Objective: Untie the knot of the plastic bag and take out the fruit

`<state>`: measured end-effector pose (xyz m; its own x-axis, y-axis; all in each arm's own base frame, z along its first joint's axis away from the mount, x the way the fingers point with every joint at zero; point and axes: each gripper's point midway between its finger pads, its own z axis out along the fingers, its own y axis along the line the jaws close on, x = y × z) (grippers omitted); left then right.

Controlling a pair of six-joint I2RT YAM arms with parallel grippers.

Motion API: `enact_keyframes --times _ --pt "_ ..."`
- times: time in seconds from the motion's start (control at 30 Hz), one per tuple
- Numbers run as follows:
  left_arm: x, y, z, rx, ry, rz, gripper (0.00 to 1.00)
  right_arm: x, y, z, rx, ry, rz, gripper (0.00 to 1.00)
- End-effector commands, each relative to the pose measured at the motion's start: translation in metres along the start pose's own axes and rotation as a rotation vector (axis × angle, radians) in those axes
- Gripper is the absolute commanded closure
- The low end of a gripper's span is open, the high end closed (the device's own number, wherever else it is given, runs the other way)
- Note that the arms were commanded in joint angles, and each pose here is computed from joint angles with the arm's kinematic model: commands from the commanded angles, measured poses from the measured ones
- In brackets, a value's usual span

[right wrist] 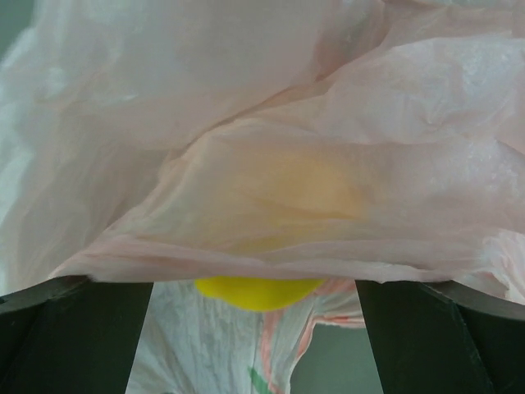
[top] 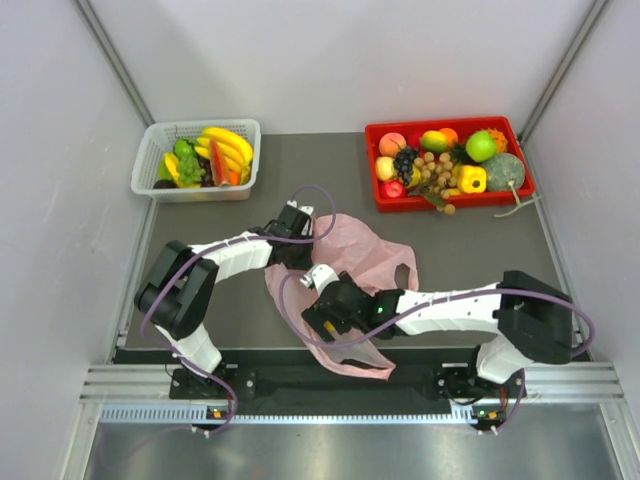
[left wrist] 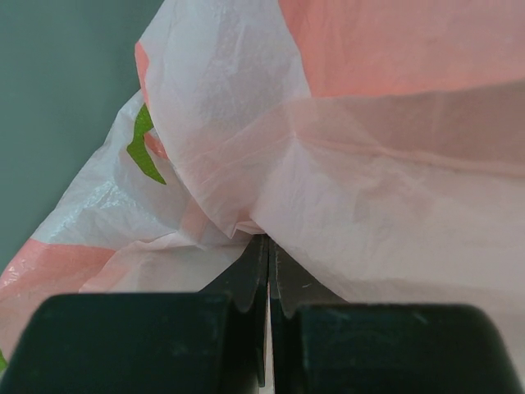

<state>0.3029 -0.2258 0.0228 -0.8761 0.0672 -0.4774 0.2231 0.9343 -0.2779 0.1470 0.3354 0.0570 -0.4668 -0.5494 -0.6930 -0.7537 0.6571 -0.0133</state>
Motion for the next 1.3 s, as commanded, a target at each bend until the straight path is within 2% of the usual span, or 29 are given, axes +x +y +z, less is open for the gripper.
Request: enact_keyframes --times 0.0,0.17,0.27,0.37,0.4,0.47,0.57,0.6,0.7,0.83,0.87,0.93,1.0,1.03,1.27 --pt "-0.008 -0.005 -0.008 0.027 -0.035 -0.009 1.0 -0.024 -0.005 0.014 0.033 -0.068 0.081 0.0" --pt "-0.008 -0.006 -0.008 0.031 -0.036 -0.007 1.0 -0.023 -0.016 0.021 0.06 -0.079 0.124 0.0" --pt "-0.007 -0.007 -0.006 0.037 -0.031 -0.01 1.0 -0.025 -0.02 0.021 0.053 -0.094 0.147 0.08" --pt "-0.005 -0.008 -0.005 0.045 -0.026 -0.012 1.0 -0.029 -0.022 0.016 0.032 -0.128 0.173 0.2" --pt "-0.006 -0.008 -0.005 0.046 -0.028 -0.01 1.0 -0.031 -0.024 0.014 0.023 -0.14 0.183 0.29" --pt "-0.006 -0.008 -0.005 0.046 -0.029 -0.01 1.0 -0.026 -0.02 0.015 -0.03 -0.128 0.186 0.39" --pt "-0.007 -0.009 -0.006 0.05 -0.033 -0.01 1.0 -0.02 -0.019 0.018 -0.066 -0.092 0.184 0.66" --pt "-0.007 -0.009 -0.007 0.051 -0.035 -0.009 1.0 -0.018 -0.019 0.019 -0.067 -0.081 0.182 0.83" --pt "-0.007 -0.009 -0.008 0.051 -0.035 -0.008 1.0 -0.021 -0.019 0.008 -0.074 -0.09 0.181 1.0" --pt "-0.01 -0.011 -0.012 0.055 -0.044 -0.001 1.0 -0.016 -0.018 -0.021 -0.122 -0.101 0.191 1.0" --pt "-0.011 -0.01 -0.013 0.054 -0.044 -0.001 1.0 -0.025 -0.017 -0.036 -0.148 -0.138 0.196 1.0" --pt "-0.014 -0.011 -0.016 0.055 -0.052 0.002 1.0 -0.014 -0.019 -0.051 -0.159 -0.11 0.196 1.0" --pt "-0.018 -0.012 -0.018 0.056 -0.062 0.004 1.0 -0.021 -0.022 -0.074 -0.165 -0.145 0.197 1.0" --pt "-0.019 -0.012 -0.019 0.054 -0.068 0.004 1.0 -0.012 -0.028 -0.08 -0.144 -0.113 0.196 1.0" --pt "-0.022 -0.004 -0.022 0.03 -0.074 -0.005 1.0 -0.038 -0.055 -0.144 -0.107 -0.231 0.181 1.0"
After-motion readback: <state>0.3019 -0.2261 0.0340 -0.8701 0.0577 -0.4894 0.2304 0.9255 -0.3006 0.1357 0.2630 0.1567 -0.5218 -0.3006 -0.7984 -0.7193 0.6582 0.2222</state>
